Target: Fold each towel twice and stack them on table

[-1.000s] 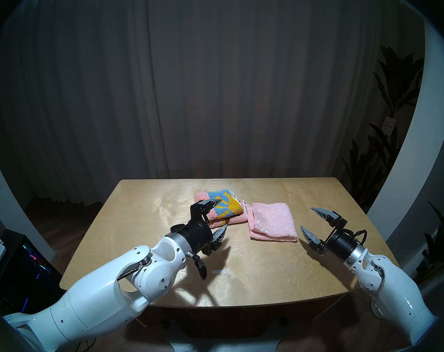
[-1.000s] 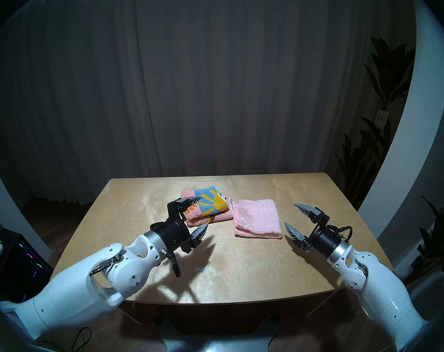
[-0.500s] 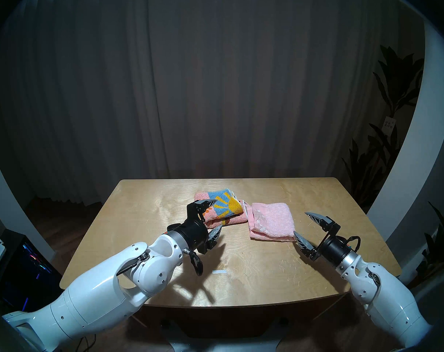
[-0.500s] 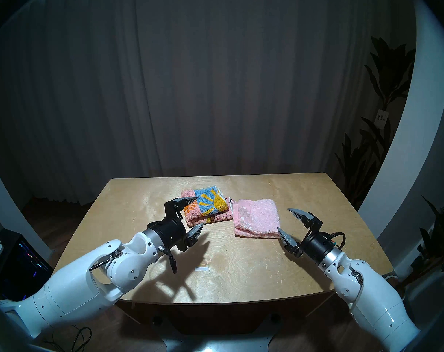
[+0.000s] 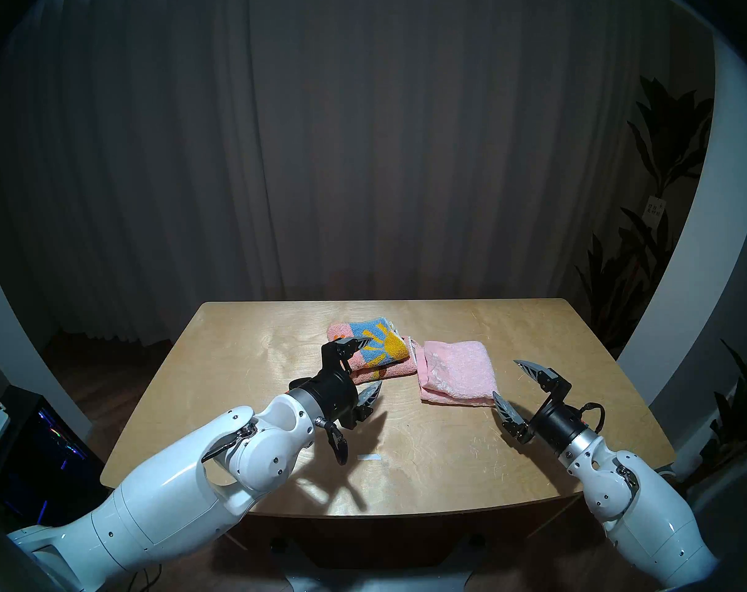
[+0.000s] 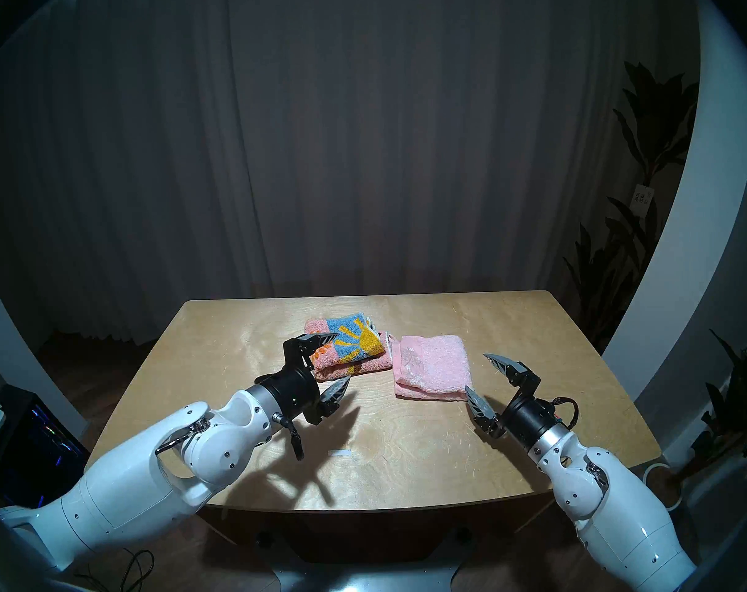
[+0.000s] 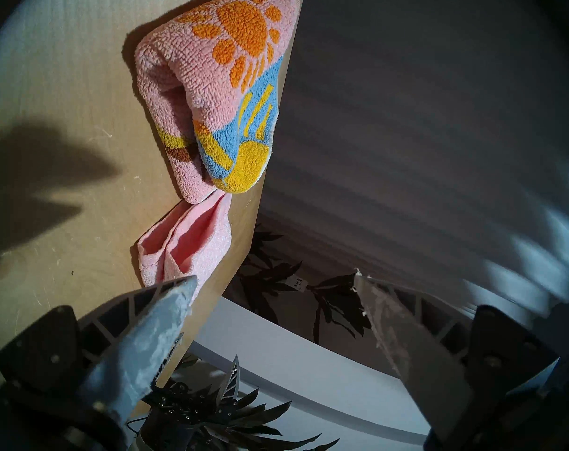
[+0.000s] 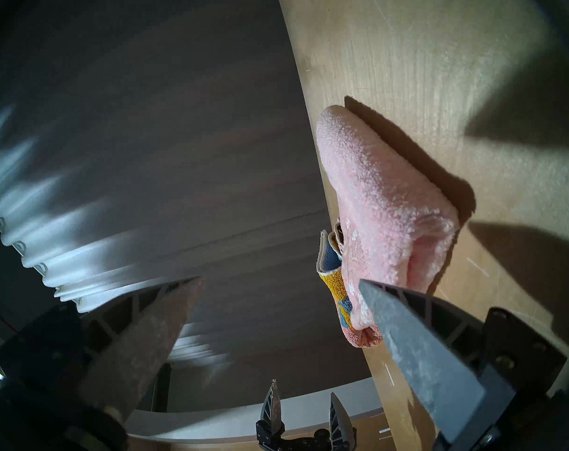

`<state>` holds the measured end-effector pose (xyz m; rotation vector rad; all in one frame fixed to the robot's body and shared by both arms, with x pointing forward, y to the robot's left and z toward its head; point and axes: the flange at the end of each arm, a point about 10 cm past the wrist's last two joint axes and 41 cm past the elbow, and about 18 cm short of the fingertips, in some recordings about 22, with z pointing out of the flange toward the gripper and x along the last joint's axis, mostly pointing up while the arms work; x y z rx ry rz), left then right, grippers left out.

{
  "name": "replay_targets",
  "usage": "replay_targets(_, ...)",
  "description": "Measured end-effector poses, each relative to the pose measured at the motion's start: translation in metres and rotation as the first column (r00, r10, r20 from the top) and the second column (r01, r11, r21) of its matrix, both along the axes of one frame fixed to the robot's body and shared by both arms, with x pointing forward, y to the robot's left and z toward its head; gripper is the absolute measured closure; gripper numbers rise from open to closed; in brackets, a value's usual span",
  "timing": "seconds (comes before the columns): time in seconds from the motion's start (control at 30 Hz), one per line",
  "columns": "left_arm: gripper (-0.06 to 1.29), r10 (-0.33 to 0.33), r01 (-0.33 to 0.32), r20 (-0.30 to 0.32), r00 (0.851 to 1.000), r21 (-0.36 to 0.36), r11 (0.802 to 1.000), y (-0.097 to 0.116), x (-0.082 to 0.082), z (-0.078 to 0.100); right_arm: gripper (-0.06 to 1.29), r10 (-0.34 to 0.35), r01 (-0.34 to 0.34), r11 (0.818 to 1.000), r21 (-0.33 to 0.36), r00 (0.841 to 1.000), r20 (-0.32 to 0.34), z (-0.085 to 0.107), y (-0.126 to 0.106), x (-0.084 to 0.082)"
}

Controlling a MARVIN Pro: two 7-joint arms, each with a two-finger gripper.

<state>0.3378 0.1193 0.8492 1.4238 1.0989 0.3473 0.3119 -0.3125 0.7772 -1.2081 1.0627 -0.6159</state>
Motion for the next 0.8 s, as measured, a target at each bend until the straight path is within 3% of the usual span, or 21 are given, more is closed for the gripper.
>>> replay_targets(0.43,0.03,-0.047,0.048,-0.028,0.998,0.014,0.999,-0.016,-0.008,-0.012,-0.01,-0.096,0.098,0.994,0.045,0.994,-0.058,0.005,0.002,-0.005)
replay_targets(0.8,0.03,-0.103,0.105,-0.044,0.994,0.060,0.993,-0.031,-0.018,-0.027,-0.01,-0.187,0.196,0.979,0.062,0.974,-0.129,0.011,-0.001,-0.010)
